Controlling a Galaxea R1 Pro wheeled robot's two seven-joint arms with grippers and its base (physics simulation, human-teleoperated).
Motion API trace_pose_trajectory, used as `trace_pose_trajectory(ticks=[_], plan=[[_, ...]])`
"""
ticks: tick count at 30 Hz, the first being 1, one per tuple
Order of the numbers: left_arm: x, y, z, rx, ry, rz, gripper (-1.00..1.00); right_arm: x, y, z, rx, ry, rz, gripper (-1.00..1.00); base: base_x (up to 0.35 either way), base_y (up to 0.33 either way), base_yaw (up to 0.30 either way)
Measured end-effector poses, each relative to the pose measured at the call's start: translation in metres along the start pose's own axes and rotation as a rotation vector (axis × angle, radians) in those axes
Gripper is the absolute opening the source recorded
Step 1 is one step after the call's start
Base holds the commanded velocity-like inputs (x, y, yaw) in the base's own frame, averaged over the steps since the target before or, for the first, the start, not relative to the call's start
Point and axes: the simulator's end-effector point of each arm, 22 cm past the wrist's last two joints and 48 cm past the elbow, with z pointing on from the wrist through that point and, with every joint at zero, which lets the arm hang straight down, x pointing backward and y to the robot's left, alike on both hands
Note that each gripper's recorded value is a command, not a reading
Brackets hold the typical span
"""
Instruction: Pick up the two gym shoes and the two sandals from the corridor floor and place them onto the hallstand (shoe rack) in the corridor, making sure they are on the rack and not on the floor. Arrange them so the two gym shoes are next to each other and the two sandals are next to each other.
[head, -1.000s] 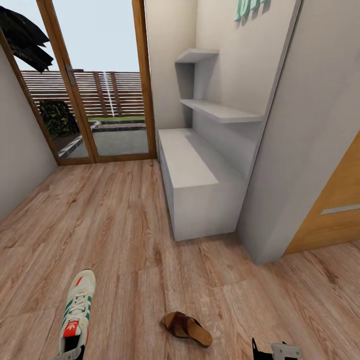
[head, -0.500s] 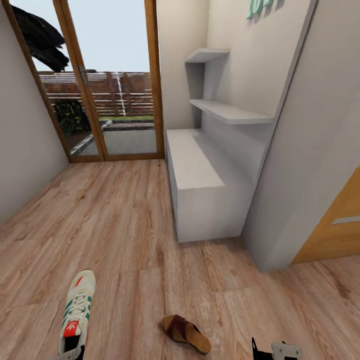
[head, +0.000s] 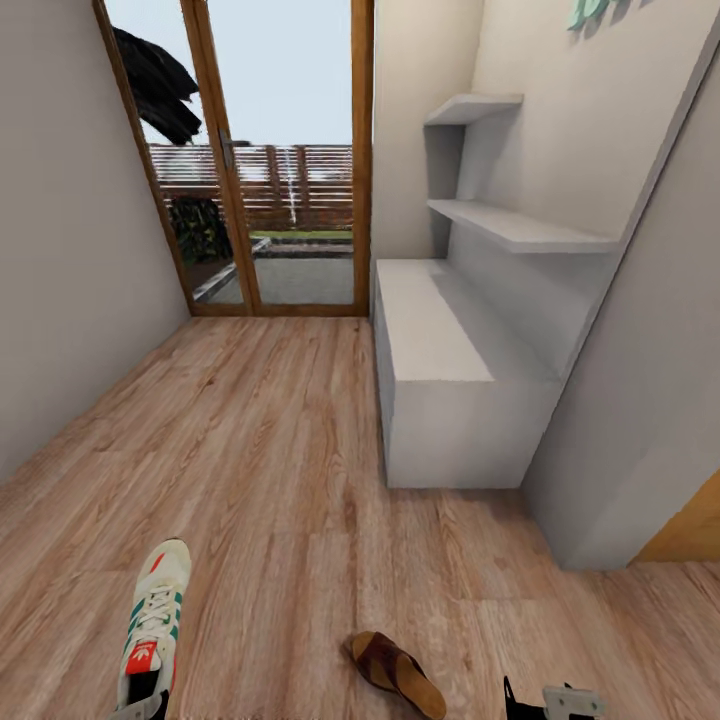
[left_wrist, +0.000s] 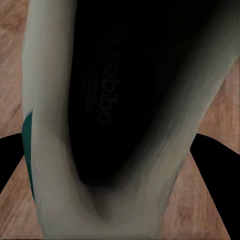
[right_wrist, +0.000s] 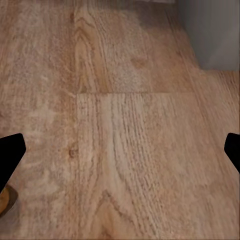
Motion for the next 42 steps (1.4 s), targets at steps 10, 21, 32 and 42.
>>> trace_pose_trajectory(ticks=[10, 21, 32, 42], plan=[[0.0007, 0.0003, 0.0000, -0.001, 0.002, 0.000, -1.00, -0.0014, -0.0001, 0.0004, 0.000, -0.003, 0.000, 1.00, 0.000, 0.000, 0.221], [0.0007, 0.0002, 0.0000, -0.001, 0.002, 0.000, -1.00, -0.0012, -0.0002, 0.0004, 0.001, -0.002, 0.000, 1.00, 0.000, 0.000, 0.015], [0.0003, 0.0012, 0.0000, -0.001, 0.001, 0.001, -1.00, -0.0012, 0.0004, 0.0003, 0.001, -0.002, 0.001, 1.00, 0.000, 0.000, 0.235], [0.0004, 0.0012, 0.0000, -0.001, 0.001, 0.002, -1.00, -0.0003, 0.0006, 0.0001, 0.001, 0.000, 0.001, 1.00, 0.000, 0.000, 0.276]])
